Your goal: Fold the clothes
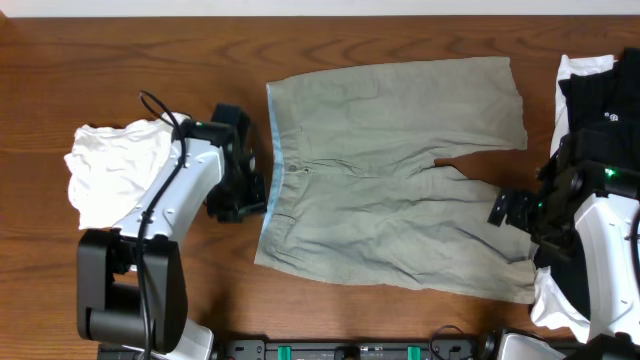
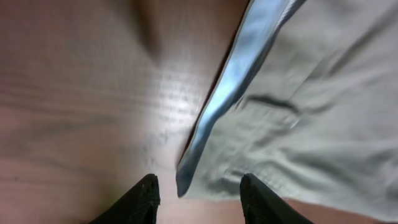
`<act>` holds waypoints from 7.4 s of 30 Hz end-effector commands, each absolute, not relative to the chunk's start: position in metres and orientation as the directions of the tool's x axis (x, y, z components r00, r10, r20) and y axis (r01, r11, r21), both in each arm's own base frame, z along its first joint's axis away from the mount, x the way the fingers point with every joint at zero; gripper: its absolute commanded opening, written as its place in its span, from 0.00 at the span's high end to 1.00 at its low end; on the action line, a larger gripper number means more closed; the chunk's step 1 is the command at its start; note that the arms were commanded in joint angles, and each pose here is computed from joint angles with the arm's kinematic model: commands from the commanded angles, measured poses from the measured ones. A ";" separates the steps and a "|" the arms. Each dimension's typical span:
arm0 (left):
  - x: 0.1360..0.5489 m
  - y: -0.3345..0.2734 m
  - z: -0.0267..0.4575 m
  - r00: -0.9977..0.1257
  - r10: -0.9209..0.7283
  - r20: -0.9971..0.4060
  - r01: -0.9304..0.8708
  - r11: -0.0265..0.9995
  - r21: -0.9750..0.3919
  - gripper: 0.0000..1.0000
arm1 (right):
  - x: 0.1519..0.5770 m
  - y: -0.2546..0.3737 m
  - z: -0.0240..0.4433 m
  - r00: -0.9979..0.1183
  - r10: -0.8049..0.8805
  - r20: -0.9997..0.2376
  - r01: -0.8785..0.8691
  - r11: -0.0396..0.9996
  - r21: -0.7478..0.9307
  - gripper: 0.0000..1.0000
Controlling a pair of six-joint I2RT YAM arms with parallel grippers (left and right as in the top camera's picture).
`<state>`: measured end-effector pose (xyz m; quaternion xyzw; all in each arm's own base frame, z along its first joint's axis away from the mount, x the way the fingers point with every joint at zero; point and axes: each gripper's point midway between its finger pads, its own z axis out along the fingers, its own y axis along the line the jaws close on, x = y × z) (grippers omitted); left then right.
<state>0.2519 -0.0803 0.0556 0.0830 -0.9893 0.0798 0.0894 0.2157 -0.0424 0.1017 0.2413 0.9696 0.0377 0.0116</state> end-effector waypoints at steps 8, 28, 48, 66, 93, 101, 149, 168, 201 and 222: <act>0.198 -0.103 0.024 -0.916 -0.169 0.364 -0.273 0.927 -0.257 0.55 | 0.192 -0.003 0.051 -0.868 0.480 0.126 0.497 0.835 0.237 0.01; 0.166 -0.089 0.020 -0.843 -0.271 0.464 -0.361 0.925 -0.117 0.55 | 0.192 -0.002 0.031 -0.875 0.474 0.098 0.482 0.839 0.253 0.01; 0.175 -0.106 -0.023 -0.769 -0.480 0.423 -0.589 0.789 -0.174 0.49 | 0.192 -0.003 0.031 -0.893 0.441 0.086 0.448 0.857 0.254 0.01; 0.135 -0.115 -0.002 -0.708 -0.393 0.587 -0.577 0.801 -0.160 0.44 | 0.194 -0.003 0.031 -0.897 0.435 0.075 0.439 0.861 0.256 0.01; 0.194 -0.092 -0.026 -0.840 -0.453 0.299 -0.516 0.838 -0.177 0.94 | 0.194 -0.003 0.031 -0.899 0.432 0.076 0.437 0.863 0.256 0.01; 0.201 -0.052 -0.005 -0.848 -0.512 0.135 -0.524 0.849 -0.070 0.94 | 0.207 -0.008 0.036 -0.908 0.418 0.022 0.409 0.875 0.259 0.01; 0.286 -0.076 0.037 -0.843 -0.497 -0.206 -0.416 0.845 -0.337 0.89 | 0.339 -0.058 0.009 -0.745 0.527 -0.409 0.435 0.849 0.300 0.47; 0.285 -0.076 0.036 -0.862 -0.461 -0.213 -0.382 0.865 -0.324 0.83 | 0.216 -0.020 0.097 -0.824 0.562 -0.076 0.531 0.812 0.242 0.19; 0.275 -0.074 0.033 -0.877 -0.443 -0.187 -0.379 0.876 -0.299 0.75 | 0.151 -0.004 0.000 -0.677 0.736 0.008 0.718 0.657 0.231 0.04; 0.274 -0.074 0.033 -0.878 -0.443 -0.184 -0.380 0.876 -0.297 0.75 | 0.160 0.005 0.003 -0.747 0.665 -0.007 0.633 0.714 0.299 0.13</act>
